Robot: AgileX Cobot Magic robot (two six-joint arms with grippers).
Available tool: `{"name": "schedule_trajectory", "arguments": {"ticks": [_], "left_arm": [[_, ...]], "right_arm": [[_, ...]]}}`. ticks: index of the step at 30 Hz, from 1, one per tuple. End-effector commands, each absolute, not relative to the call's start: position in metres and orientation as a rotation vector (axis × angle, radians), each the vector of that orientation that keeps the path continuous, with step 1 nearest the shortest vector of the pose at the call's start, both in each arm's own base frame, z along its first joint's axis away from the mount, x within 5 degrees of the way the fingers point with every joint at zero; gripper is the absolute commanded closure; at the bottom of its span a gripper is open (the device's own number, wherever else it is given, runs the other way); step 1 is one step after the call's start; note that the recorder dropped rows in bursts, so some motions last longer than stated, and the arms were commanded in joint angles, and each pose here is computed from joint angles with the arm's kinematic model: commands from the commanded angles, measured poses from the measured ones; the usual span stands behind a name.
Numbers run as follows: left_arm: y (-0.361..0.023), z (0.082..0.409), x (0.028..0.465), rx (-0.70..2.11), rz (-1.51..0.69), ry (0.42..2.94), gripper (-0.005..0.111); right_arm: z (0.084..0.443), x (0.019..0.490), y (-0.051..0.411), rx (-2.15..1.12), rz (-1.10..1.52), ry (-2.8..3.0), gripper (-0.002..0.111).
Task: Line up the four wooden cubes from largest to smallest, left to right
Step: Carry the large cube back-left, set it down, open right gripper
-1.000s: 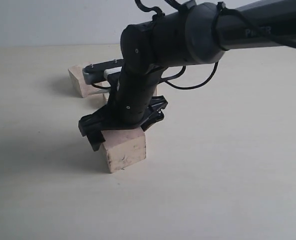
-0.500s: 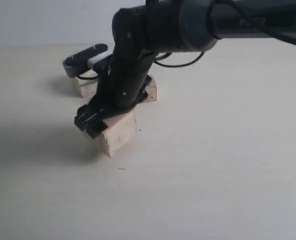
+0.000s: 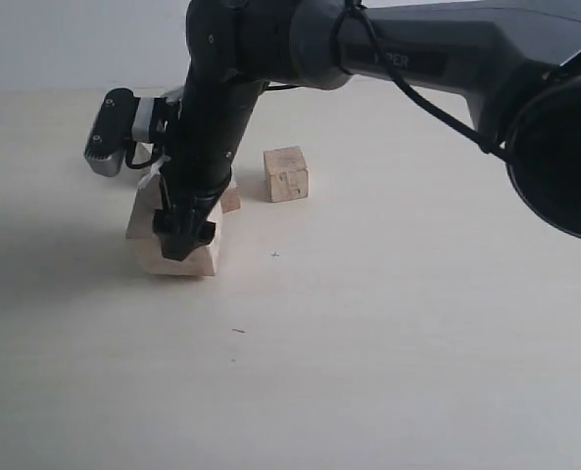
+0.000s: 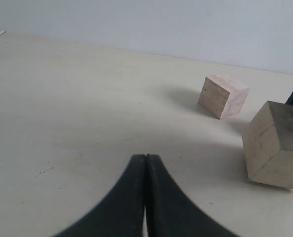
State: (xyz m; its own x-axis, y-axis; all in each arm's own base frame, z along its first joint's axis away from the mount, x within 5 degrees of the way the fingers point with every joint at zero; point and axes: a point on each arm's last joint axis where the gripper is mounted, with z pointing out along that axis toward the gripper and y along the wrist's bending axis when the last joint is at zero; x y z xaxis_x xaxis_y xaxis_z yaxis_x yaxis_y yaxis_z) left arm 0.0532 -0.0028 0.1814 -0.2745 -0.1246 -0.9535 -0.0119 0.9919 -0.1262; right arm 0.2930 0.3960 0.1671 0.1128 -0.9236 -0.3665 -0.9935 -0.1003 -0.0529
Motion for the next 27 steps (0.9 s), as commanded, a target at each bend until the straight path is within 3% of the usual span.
{"name": "schedule_trajectory", "arguments": {"ticks": [1, 13, 16, 19, 21, 26, 27], "left_arm": [[-0.0029, 0.1811, 0.0532, -0.1, -0.113, 1.838, 0.107], [-0.0029, 0.1811, 0.0532, -0.1, -0.113, 1.838, 0.107], [-0.0029, 0.1811, 0.0532, -0.1, -0.113, 1.838, 0.107], [-0.0029, 0.1811, 0.0532, -0.1, -0.113, 1.838, 0.107], [-0.0029, 0.1811, 0.0532, -0.1, -0.113, 1.838, 0.107], [-0.0029, 0.1811, 0.0532, -0.1, -0.113, 1.838, 0.107], [-0.0029, 0.1811, 0.0532, -0.1, -0.113, 1.838, 0.107]], "right_arm": [[0.1588, 0.2969, 0.3958, -2.172, 0.349, 1.829, 0.108], [0.1528, 0.2948, 0.3978, -2.203, 0.392, 1.802, 0.108], [0.1529, 0.295, 0.3979, -2.201, 0.391, 1.801, 0.103], [0.1529, 0.2951, 0.3981, -2.199, 0.39, 1.801, 0.086], [0.1531, 0.2956, 0.3985, -2.192, 0.388, 1.797, 0.066], [0.1553, 0.2996, 0.4014, -2.125, 0.37, 1.795, 0.003], [0.1554, 0.3004, 0.4016, -2.11, 0.366, 1.806, 0.004]]}}
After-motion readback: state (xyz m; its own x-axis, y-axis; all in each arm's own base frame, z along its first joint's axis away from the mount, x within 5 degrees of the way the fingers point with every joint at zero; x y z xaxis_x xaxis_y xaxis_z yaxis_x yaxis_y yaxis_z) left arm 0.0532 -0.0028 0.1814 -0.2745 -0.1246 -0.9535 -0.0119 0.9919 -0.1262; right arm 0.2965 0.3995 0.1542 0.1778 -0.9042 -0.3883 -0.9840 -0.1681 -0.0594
